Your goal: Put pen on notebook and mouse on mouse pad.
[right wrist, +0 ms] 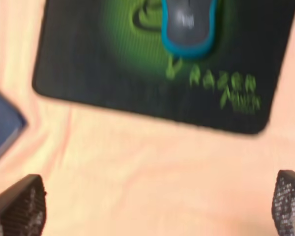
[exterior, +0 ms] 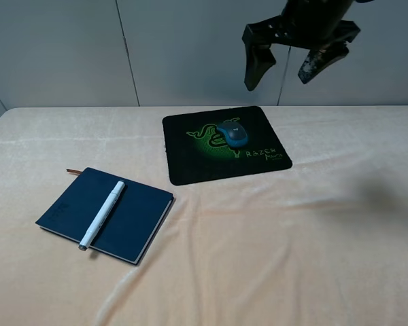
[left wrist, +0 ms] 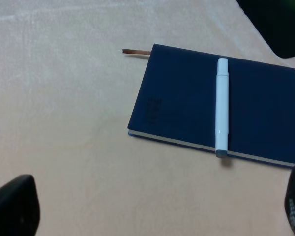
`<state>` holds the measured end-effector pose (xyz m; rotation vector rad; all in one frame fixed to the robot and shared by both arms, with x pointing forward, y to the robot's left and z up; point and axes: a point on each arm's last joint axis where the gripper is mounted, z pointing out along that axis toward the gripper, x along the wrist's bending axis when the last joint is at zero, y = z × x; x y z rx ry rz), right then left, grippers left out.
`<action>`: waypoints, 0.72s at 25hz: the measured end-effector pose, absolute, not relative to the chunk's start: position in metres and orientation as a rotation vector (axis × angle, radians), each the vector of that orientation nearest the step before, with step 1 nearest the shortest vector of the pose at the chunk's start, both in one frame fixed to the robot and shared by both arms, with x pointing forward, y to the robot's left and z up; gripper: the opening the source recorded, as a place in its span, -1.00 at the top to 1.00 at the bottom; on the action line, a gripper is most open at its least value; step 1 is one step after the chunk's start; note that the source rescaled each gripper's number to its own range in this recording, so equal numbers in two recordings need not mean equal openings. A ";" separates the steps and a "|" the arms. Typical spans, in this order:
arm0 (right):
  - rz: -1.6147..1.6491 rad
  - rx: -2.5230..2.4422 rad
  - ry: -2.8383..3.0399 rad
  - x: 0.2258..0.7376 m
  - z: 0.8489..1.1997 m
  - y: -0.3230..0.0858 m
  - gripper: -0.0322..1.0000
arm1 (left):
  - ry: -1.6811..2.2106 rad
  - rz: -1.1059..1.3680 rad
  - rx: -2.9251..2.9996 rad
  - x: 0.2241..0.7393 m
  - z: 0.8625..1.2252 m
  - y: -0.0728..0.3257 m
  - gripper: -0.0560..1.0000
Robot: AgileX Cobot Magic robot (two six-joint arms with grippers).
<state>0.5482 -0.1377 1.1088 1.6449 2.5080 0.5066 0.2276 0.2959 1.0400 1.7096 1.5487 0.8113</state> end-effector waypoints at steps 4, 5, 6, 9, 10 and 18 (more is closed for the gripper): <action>0.498 1.648 2.512 0.504 1.115 -0.159 -1.00 | 1.549 0.811 1.710 0.228 1.040 0.296 -1.00; 0.499 1.648 2.512 0.495 1.116 -0.164 -1.00 | 1.549 0.811 1.710 0.228 1.040 0.296 -1.00; 0.503 1.646 2.510 0.483 1.117 -0.170 -1.00 | 1.549 0.811 1.710 0.228 1.040 0.296 -1.00; 0.522 1.639 2.501 0.452 1.118 -0.185 -1.00 | 1.549 0.811 1.710 0.228 1.040 0.296 -1.00; 0.530 1.636 2.497 0.444 1.119 -0.189 -1.00 | 1.549 0.811 1.710 0.228 1.040 0.296 -1.00; 0.617 1.605 2.454 0.371 1.111 -0.225 -1.00 | 1.549 0.811 1.710 0.228 1.040 0.296 -1.00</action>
